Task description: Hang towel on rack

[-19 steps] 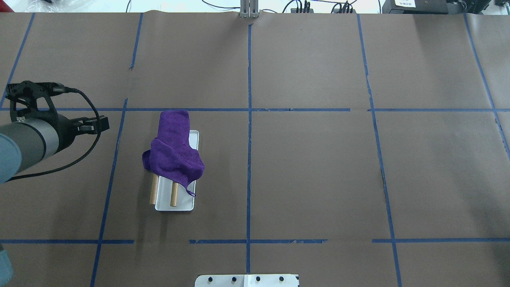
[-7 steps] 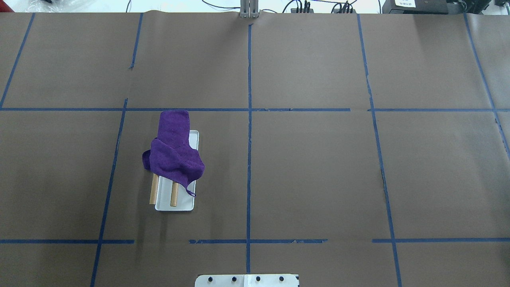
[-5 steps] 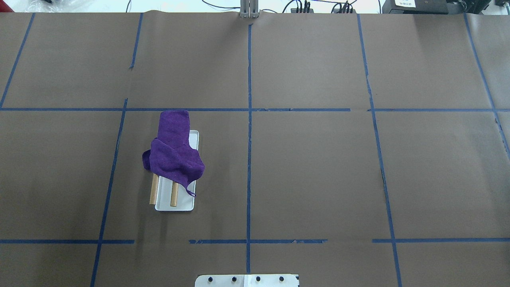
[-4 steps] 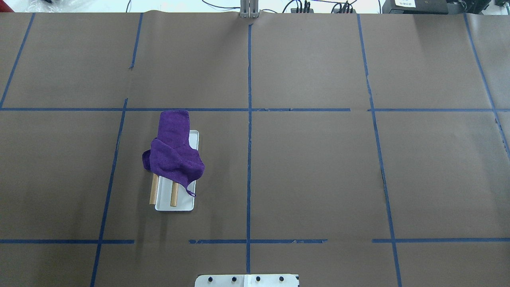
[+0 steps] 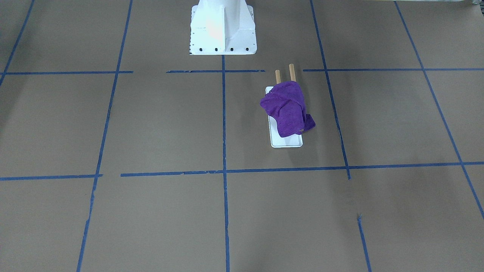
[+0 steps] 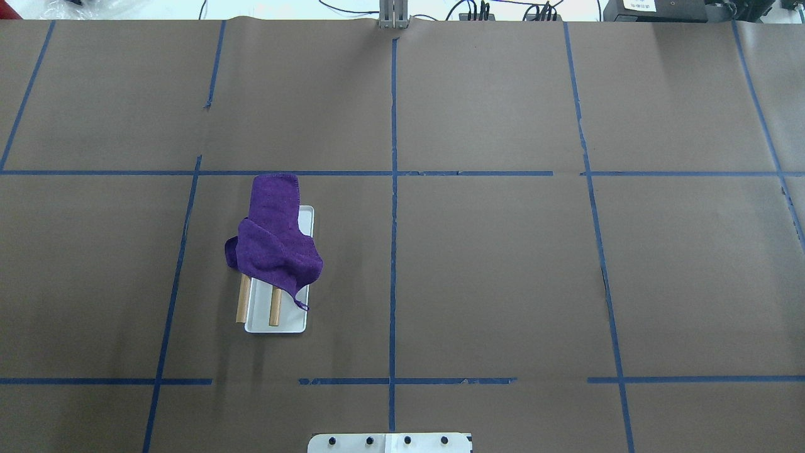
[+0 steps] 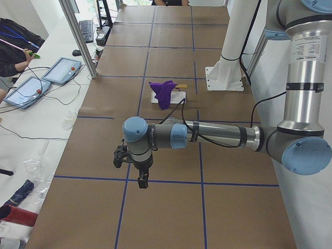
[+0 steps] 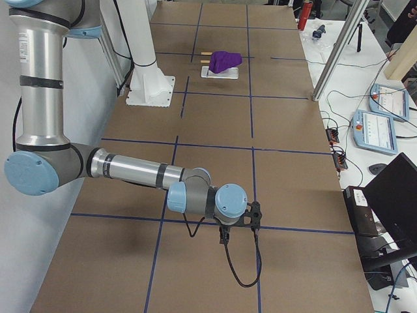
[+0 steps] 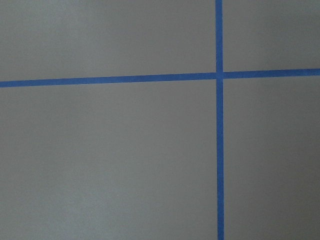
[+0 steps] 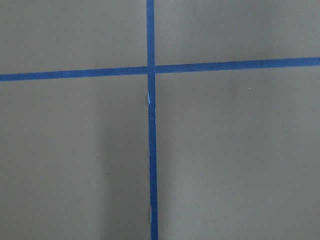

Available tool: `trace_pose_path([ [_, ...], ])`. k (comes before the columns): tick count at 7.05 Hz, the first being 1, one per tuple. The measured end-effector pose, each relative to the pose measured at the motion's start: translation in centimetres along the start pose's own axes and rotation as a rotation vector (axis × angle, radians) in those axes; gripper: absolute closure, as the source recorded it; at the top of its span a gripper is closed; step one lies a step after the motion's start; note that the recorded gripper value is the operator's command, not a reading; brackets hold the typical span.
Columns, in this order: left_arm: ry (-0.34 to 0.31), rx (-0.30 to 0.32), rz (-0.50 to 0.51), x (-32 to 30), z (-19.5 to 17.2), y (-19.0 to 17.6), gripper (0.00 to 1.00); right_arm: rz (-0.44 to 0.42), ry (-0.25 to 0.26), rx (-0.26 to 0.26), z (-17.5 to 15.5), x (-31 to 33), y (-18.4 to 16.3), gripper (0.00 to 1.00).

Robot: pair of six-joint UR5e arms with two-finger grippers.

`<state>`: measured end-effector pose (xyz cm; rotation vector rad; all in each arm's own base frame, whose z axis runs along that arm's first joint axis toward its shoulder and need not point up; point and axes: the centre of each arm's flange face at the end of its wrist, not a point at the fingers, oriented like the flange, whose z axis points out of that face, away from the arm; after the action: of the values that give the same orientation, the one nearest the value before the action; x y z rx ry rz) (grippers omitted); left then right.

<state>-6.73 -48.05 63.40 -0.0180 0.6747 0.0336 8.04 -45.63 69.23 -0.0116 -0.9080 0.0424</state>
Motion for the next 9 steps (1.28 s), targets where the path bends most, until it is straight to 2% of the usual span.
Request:
trace_pose_path([
  [3,0.001,0.009,0.005,0.4,-0.5,-0.3,0.0,0.027,0.071,0.017,-4.9,-5.4,0.3,0.0],
  [9,0.0,0.007,0.003,0.2,-0.4,0.0,0.0,0.03,0.077,0.004,-4.7,-5.1,0.7,0.0],
])
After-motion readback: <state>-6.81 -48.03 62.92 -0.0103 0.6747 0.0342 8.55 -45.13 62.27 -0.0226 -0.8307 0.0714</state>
